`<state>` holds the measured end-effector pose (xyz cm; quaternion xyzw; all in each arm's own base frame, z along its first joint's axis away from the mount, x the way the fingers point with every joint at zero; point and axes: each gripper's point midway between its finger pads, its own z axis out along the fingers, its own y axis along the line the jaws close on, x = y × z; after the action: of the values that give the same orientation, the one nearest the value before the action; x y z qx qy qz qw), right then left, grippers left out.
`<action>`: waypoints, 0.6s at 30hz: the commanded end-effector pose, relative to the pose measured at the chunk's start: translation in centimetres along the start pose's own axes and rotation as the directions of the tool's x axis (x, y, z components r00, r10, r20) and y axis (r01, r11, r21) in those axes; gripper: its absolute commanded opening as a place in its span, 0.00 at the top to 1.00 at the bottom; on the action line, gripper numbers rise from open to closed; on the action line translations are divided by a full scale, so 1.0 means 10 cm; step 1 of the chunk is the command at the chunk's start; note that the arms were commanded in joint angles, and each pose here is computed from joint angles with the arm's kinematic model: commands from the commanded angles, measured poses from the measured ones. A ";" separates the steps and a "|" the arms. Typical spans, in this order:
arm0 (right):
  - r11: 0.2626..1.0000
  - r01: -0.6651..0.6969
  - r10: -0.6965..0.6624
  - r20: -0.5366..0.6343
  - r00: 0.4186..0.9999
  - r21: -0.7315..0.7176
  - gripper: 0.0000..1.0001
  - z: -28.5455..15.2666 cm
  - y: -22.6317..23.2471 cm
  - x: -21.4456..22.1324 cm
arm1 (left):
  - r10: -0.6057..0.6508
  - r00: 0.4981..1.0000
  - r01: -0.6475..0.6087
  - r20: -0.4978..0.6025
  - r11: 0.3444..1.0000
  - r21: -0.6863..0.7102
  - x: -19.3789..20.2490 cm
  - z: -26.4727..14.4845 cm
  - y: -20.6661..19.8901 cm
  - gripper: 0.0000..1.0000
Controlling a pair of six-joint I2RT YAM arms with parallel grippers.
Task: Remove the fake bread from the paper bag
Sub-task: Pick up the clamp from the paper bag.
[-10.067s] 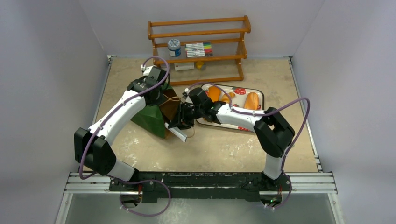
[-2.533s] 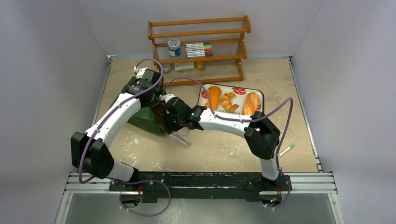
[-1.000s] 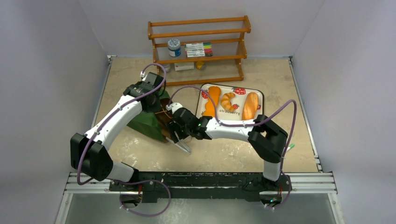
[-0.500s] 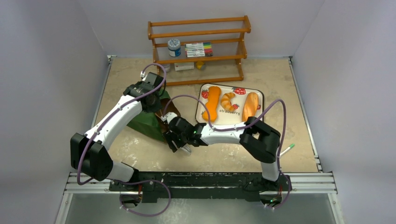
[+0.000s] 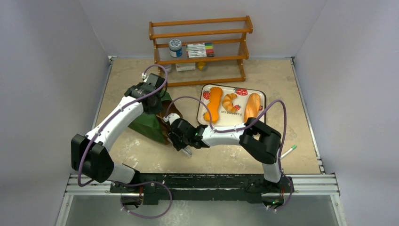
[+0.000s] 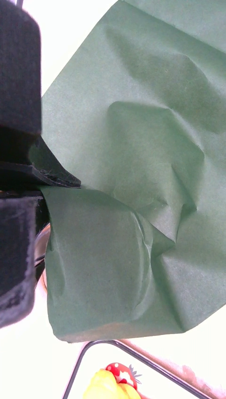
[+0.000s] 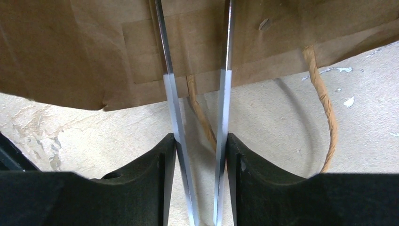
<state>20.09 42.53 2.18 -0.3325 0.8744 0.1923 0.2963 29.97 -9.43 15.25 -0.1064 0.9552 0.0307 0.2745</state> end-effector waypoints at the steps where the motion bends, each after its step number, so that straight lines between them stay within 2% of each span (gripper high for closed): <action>1: 0.999 -0.042 0.042 -0.021 0.999 -0.011 0.58 -0.15 0.03 0.01 | 0.011 1.000 -0.011 0.010 1.000 0.010 -0.01 -0.04 0.01 1.00; 9: 0.997 -0.077 0.077 0.002 0.997 -0.015 0.58 -0.37 0.09 -0.21 | 0.018 1.000 -0.018 0.006 1.000 0.001 0.02 -0.06 0.05 1.00; 18: 0.998 -0.055 0.055 -0.013 0.998 -0.001 0.54 -0.18 0.14 -0.42 | 0.019 1.000 -0.019 -0.001 1.000 0.014 0.05 -0.09 0.05 1.00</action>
<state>19.78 42.76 4.86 -0.3133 0.8903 0.1876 0.2720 29.36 -9.15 14.90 -0.1018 0.9577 0.0358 0.2667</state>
